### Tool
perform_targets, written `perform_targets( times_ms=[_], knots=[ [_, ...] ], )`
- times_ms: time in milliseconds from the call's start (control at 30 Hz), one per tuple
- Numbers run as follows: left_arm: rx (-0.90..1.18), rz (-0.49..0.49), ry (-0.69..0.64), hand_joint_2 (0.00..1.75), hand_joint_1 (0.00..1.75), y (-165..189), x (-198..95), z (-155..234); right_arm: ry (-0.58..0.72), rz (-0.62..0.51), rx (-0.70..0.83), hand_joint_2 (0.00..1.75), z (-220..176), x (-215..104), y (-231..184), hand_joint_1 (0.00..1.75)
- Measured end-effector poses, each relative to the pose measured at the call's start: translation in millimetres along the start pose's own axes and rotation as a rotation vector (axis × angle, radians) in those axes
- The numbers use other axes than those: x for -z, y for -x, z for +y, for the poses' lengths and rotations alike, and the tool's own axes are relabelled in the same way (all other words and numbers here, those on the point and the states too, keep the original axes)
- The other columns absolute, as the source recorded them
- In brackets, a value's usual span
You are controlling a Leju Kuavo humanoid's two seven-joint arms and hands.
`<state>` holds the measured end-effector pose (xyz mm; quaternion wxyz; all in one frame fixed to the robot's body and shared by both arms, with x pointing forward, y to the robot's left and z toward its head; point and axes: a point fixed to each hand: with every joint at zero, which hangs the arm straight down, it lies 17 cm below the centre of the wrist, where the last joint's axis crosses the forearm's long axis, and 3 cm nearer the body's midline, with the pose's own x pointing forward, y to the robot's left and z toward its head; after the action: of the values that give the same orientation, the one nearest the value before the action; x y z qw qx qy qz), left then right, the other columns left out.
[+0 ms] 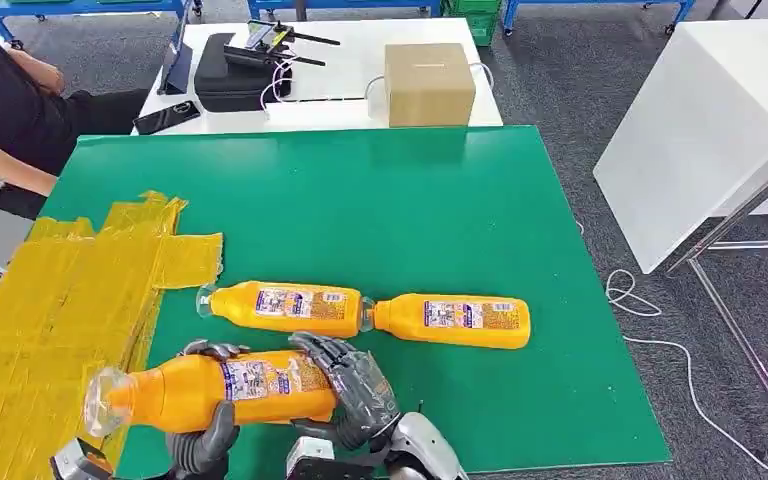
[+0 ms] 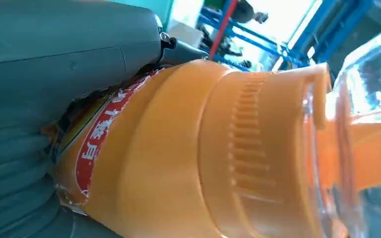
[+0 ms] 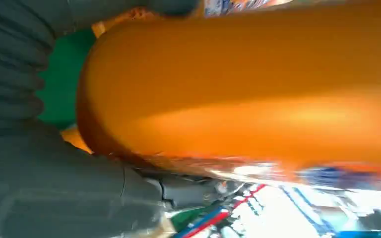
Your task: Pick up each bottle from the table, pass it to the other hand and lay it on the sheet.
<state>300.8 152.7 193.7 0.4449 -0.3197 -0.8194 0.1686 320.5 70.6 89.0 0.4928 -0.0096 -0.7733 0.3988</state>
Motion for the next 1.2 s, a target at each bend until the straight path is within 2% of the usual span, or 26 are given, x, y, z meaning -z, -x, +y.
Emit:
perform_targets(
  times_ms=[167,233,367,633,733,900,933,1100,1200],
  knots=[
    [0.092,-0.015,0.067,1.75,1.75,-12,8,-11,0.028,0.007,0.026,0.0,-10,5,-2,0.0],
    [0.247,-0.016,0.063,1.75,1.75,-17,16,-6,0.037,0.013,0.037,0.0,-17,9,0,0.0],
    [0.666,-0.057,-0.007,1.75,1.75,-38,35,36,0.037,0.013,0.05,0.0,-29,20,3,0.0],
    [1.251,-0.148,0.045,1.75,1.75,-75,74,88,0.026,0.004,0.055,0.0,-41,40,-2,0.0],
    [1.506,-0.115,0.032,1.75,1.75,-73,87,116,0.011,0.001,0.048,0.0,-41,48,-5,0.0],
    [1.876,0.013,0.0,1.75,1.75,-58,95,173,-0.05,-0.018,0.039,0.0,-24,54,-16,0.0],
    [1.897,0.022,-0.002,1.75,1.75,-56,94,178,-0.058,-0.022,0.037,1.75,-21,54,-17,0.0],
    [2.126,0.16,0.029,1.75,1.75,-37,85,222,-0.149,-0.049,0.016,1.75,3,52,-28,0.0],
    [2.149,0.208,0.046,1.75,1.75,-28,76,238,-0.183,-0.06,0.006,1.75,16,49,-33,0.0]
  ],
)
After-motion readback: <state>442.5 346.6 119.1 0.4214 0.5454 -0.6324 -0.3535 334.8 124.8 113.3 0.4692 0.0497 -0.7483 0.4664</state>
